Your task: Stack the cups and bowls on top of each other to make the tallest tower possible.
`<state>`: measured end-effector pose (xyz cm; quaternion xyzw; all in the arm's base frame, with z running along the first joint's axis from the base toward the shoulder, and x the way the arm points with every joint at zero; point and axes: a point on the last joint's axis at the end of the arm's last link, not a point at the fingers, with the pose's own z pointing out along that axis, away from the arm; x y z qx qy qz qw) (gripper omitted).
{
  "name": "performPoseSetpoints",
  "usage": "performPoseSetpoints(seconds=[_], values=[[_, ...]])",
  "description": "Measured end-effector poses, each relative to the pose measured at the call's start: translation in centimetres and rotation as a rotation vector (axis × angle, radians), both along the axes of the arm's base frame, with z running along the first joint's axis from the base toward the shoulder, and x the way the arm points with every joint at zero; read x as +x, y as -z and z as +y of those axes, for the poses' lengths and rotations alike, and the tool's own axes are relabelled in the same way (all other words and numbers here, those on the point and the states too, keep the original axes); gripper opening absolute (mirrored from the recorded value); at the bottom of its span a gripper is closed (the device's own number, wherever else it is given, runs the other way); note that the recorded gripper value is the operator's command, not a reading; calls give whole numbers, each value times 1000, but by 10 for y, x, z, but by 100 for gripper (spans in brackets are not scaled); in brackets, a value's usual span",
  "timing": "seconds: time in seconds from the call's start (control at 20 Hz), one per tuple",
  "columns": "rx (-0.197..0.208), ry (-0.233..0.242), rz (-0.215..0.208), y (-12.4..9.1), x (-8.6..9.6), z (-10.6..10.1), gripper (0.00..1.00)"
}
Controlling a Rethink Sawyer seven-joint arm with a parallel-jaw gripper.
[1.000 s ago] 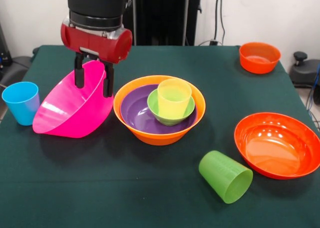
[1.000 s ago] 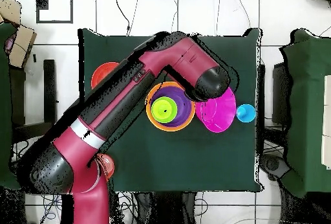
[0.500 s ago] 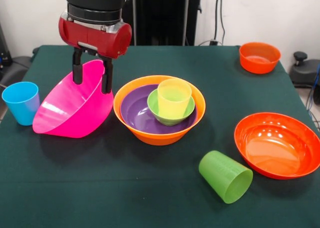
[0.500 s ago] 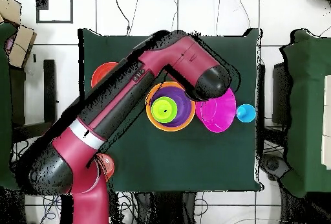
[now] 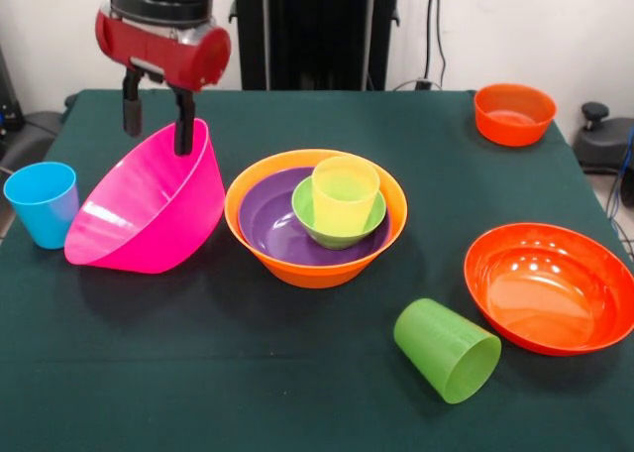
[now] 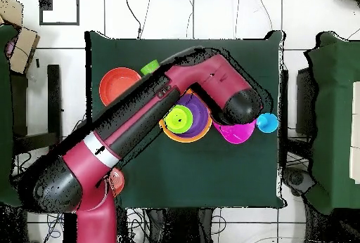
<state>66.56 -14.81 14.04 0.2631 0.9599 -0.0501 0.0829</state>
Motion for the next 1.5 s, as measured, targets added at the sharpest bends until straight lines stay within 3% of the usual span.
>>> performPoseSetpoints(seconds=[0.2,0.55,0.85,1.25,1.4,1.45,1.5], values=[[18,11,-17,-4,-34,-3,100],[28,-63,-54,-24,-92,7,100],[23,-85,-78,-39,-98,6,100],[28,-40,-86,-29,-107,-26,100],[28,-86,-81,-18,-109,-45,100],[30,-145,-74,-10,-109,-54,100],[31,-169,-71,-8,-109,-56,100]])
